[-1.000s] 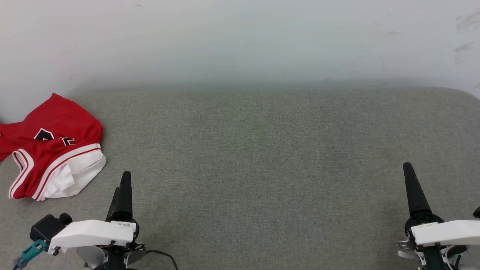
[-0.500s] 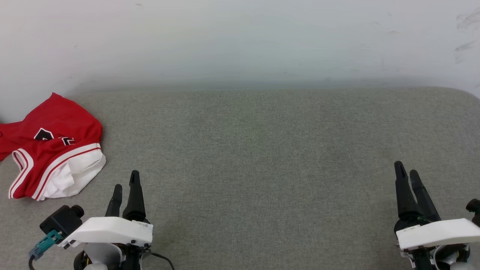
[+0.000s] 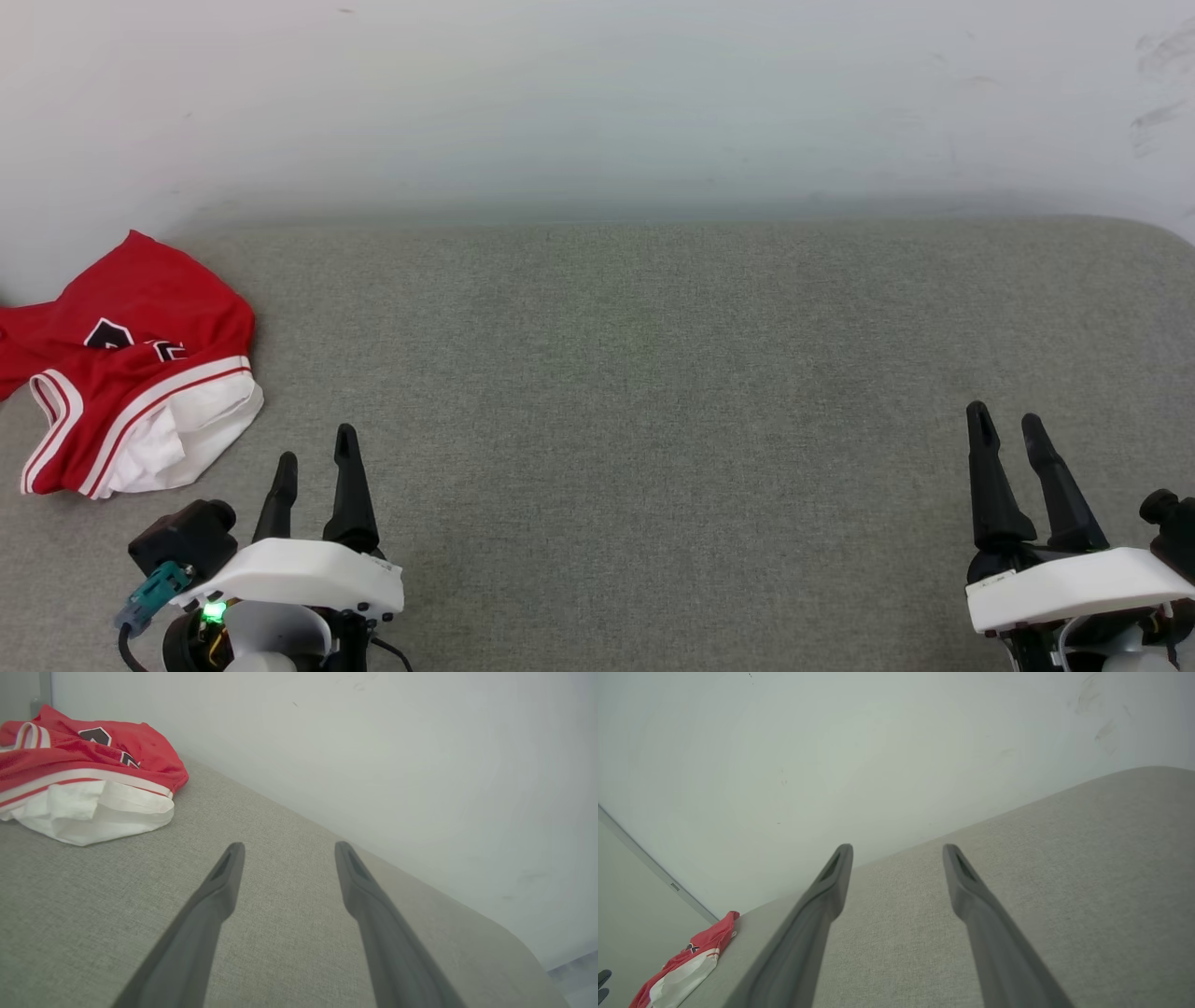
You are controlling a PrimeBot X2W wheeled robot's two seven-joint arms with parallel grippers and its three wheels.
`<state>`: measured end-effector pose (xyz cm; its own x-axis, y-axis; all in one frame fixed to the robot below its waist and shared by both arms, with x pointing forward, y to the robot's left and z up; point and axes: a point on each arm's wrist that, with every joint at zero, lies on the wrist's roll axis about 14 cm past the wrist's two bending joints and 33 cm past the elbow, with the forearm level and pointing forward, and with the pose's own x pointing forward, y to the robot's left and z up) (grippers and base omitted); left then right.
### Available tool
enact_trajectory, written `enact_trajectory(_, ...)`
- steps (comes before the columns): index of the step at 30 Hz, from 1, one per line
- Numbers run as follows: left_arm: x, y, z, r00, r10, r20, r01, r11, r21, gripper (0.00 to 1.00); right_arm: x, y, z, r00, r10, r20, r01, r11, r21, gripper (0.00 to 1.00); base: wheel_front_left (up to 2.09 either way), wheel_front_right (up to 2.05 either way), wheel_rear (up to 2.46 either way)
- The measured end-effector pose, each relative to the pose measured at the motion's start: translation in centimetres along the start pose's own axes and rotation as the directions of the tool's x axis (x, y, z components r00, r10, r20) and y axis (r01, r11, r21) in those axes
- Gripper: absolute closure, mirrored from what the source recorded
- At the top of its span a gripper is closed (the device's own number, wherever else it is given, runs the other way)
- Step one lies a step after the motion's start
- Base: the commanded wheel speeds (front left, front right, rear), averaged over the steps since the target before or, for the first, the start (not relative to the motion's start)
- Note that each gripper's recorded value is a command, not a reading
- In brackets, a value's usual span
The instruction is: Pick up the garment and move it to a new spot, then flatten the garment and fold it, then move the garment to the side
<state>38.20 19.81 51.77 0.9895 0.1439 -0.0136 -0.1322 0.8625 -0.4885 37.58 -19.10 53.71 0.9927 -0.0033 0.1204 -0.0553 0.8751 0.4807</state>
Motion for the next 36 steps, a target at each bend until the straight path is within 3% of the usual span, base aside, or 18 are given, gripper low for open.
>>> enact_trajectory(16, -0.2, -1.1, 1.0, 0.997, -0.037, 0.063, 0.024, 0.981, 0.193, 0.00, 0.0, 1.0, 0.8, 0.998, 0.047, 0.035, -0.040, 0.982, -0.185, 0.00, 0.00, 0.00, 0.00)
enact_trajectory(36, -0.7, -2.1, 1.8, 0.988, -0.088, 0.127, 0.037, 0.934, 0.355, 0.00, -0.5, 1.6, 1.1, 0.995, 0.086, 0.051, -0.062, 0.932, -0.357, 0.00, 0.00, 0.00, 0.00)
